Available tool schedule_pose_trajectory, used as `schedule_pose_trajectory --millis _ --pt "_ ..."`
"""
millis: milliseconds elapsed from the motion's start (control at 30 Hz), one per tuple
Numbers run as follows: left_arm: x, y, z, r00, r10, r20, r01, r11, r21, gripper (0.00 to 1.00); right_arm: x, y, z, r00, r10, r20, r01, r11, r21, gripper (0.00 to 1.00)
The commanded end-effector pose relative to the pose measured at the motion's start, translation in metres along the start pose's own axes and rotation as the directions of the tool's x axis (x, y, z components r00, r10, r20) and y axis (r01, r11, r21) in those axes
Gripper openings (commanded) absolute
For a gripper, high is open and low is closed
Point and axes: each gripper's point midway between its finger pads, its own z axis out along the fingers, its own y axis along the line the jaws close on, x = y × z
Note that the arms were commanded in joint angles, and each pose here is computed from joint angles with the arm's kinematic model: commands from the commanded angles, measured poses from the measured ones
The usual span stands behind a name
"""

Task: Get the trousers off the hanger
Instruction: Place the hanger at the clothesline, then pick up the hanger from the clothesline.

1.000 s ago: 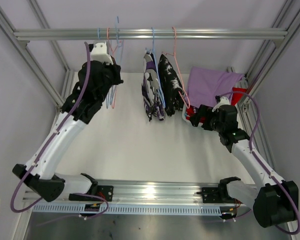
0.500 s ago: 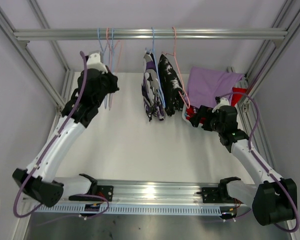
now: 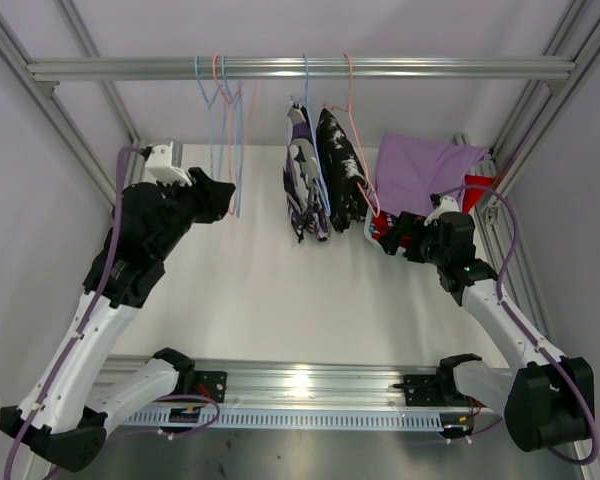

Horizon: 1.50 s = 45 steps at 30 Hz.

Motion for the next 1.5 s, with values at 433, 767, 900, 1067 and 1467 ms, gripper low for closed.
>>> schedule_pose_trajectory --millis 433,767,900,1067,1467 --pt "-0.025 -0.141 0.057 0.981 -0.138 -0.137 0.189 0.841 0.507 0.67 -0.010 0.007 -0.006 0.999 -0.022 0.046 0.023 0.999 -0.027 0.99" --pt "0.010 -0.171 0.108 0.960 -0.189 -0.205 0.270 0.817 0.510 0.68 -0.012 0.004 -0.003 0.998 -0.022 0.051 0.023 1.000 -0.019 0.99" --pt "0.016 -0.184 0.124 0.951 -0.215 -0.220 0.302 0.796 0.525 0.68 -0.011 0.009 0.000 0.999 -0.023 0.035 0.024 0.999 -0.046 0.99" --pt "0.026 -0.187 0.144 0.942 -0.231 -0.245 0.327 0.799 0.505 0.58 -0.022 0.013 -0.010 0.997 -0.040 0.070 0.044 0.998 -0.052 0.99" --pt "0.001 -0.183 0.114 0.924 -0.349 -0.154 0.374 0.748 0.548 0.05 -0.026 0.005 -0.008 0.996 -0.030 0.078 0.032 0.999 -0.023 0.99"
